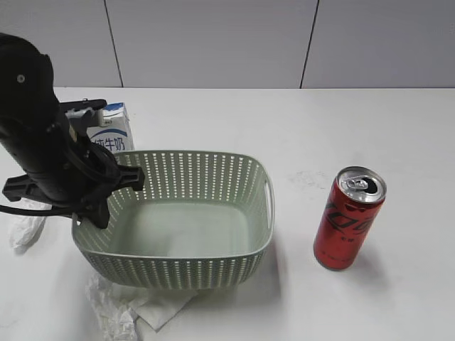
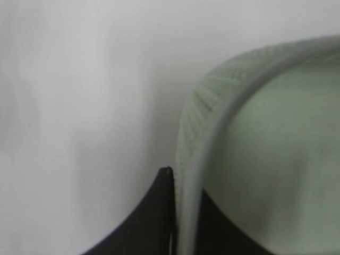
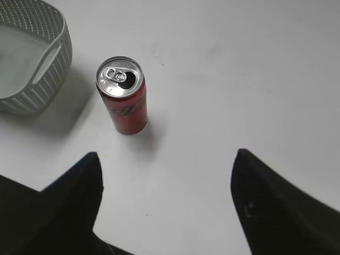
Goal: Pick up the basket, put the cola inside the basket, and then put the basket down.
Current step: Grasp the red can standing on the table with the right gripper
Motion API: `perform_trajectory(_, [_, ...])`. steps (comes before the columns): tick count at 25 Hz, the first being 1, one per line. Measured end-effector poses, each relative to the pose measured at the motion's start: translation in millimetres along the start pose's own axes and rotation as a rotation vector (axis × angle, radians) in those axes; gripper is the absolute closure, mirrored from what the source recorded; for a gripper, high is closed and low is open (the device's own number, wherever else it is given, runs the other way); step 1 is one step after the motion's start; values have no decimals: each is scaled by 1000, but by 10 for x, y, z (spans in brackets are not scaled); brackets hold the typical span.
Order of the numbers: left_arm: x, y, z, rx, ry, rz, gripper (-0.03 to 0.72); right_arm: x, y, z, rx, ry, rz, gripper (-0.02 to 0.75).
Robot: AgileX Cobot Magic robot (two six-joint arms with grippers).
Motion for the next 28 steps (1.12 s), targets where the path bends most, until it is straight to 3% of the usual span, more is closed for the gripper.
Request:
perform_trajectory(6, [9, 2, 6, -7, 0, 10, 690, 637, 80, 224, 86, 9, -209, 165])
perform_trajectory(12, [22, 2, 15, -16, 0, 23, 690, 1055, 24, 355, 132, 21, -309, 168])
perform_trajectory(28, [21, 2, -2, -1, 9, 20, 690, 1156, -27, 331, 164, -1, -259, 169])
Point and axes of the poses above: a point on each arm's last joint axis where the gripper is mounted, y pointing back along that axis away from the gripper, z along the wrist's bending axis when the last joint is at zero, x = y × z, the point moved 1 cm from there along -y, pointing out along that axis toward the gripper, and after that the axes turned 10 degrees about y, right-handed, at the moved point
